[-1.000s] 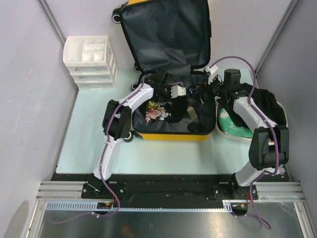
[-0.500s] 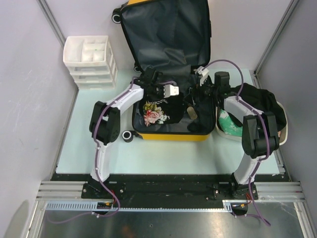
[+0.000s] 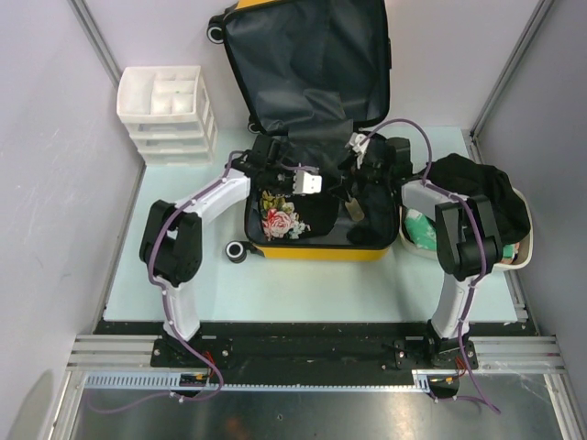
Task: Open, take out, and arrange the luggage
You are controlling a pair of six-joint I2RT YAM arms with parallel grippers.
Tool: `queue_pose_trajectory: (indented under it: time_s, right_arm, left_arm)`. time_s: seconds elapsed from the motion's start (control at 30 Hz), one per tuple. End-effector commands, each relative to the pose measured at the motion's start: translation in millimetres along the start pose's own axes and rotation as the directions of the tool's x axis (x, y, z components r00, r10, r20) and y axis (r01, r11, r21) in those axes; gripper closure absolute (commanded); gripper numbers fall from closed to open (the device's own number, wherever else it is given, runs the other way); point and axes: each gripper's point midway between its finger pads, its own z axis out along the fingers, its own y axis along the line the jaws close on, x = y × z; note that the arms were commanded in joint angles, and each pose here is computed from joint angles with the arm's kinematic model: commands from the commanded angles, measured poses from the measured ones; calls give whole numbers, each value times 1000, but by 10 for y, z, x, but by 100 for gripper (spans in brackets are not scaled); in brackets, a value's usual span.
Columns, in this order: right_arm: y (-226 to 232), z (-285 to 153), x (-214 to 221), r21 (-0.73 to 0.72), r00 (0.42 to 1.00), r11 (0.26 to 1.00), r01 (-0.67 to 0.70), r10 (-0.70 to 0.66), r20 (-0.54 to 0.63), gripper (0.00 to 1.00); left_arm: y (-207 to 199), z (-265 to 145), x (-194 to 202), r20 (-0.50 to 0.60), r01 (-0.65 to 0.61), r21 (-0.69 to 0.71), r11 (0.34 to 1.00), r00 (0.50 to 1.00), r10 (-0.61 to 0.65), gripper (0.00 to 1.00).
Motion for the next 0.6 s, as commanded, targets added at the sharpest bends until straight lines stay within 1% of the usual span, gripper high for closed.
queue_pose_trajectory:
  time_s: [0.0,0.07,0.17,0.37,0.4,0.43,0.5,0.53,0.57]
  right_arm:
    - [243,153,-250,-121,985,979,163,-153,85,0]
    - [391,235,-258,-160,980,969,190,-178,89,0]
    - [439,326,-204,-174,981,967,189,-176,87,0]
    - [266,454,-129,-137,993,985,101,-91,76,1]
    - [262,467,-133,-140,996,988,66,-57,71,3]
    - [229,481,-171,-138,996,989,54,-44,72,14]
    - [209,461,-176,-132,999,991,3,3,50,32]
    - [199,441,-207,-120,997,991,-51,56,44,54]
    - [173,401,-338,-100,996,992,-71,77,49,70]
  left_arm:
    - [298,-297,-372,79,-144,-115,983,985,154,100]
    - [329,-338,-403,82,-154,-136,979,983,166,100]
    - [358,-383,-444,90,-164,-161,973,980,180,100]
    - [386,-468,-508,103,-173,-194,966,975,195,100]
    - [395,-488,-519,104,-171,-200,965,975,195,100]
    - [404,-500,-534,105,-162,-205,965,977,187,100]
    - [453,-543,-543,103,-146,-220,964,980,172,100]
    - [464,-558,-554,113,-115,-224,968,983,143,100]
    - [482,-581,-548,115,-96,-227,969,986,125,100]
